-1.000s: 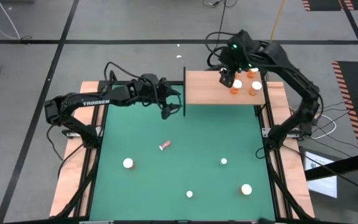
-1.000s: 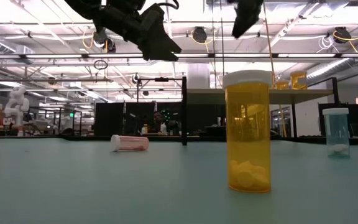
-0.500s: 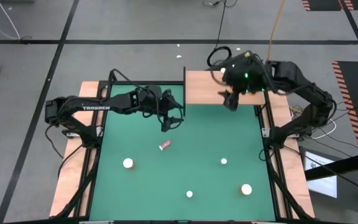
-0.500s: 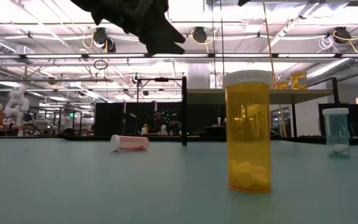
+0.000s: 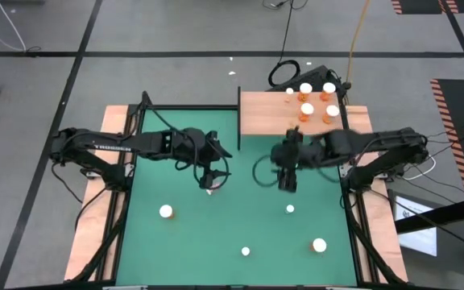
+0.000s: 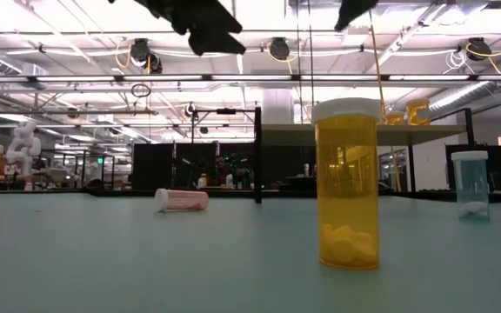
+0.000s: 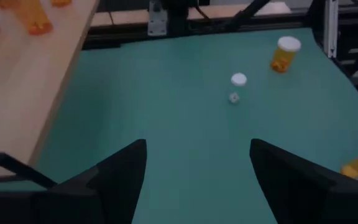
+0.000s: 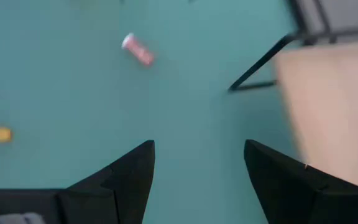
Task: Pick and place medicine bottles onto shelf by color
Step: Put the blue pill bottle on the shelf
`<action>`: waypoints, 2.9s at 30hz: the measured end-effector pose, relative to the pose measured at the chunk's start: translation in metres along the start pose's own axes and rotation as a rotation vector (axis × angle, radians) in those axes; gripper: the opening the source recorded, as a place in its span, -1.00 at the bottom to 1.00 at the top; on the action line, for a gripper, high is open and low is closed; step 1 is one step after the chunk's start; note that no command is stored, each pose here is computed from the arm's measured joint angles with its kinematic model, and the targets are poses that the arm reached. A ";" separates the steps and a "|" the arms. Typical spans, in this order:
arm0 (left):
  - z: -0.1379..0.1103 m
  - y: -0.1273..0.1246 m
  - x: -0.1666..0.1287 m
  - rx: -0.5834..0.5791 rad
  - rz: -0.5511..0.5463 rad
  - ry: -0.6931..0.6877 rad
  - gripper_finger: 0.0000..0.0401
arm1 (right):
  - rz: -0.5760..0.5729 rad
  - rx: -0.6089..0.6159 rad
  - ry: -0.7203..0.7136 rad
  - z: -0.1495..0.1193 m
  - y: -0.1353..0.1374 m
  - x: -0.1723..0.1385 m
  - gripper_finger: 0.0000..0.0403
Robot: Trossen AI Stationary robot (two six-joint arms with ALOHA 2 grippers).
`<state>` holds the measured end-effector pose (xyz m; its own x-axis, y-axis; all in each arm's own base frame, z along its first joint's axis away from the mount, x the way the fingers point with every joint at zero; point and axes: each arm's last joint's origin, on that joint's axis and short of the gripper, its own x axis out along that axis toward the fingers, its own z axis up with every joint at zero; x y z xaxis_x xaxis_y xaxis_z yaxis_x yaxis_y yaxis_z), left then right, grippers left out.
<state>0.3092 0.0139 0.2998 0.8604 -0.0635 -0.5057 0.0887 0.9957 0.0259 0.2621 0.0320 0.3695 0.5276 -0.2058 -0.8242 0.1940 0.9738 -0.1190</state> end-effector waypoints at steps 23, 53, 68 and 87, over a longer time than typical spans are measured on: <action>-0.002 -0.078 0.000 0.045 -0.113 0.042 0.42 | 0.162 0.172 0.228 -0.079 0.078 0.057 0.20; -0.020 -0.122 0.058 -0.008 -0.131 0.017 0.42 | 0.192 0.023 0.285 -0.110 0.097 0.064 0.20; -0.017 -0.114 0.060 0.084 -0.113 -0.020 0.42 | 0.158 0.095 0.308 -0.108 0.087 0.085 0.20; -0.020 -0.100 0.062 0.089 -0.079 0.027 0.42 | 0.186 0.062 0.479 -0.110 0.082 0.115 0.20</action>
<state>0.3436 -0.0885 0.2485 0.8355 -0.1381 -0.5319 0.2003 0.9778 0.0607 0.2478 0.0993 0.2045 0.1222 0.0517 -0.9912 0.1897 0.9790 0.0745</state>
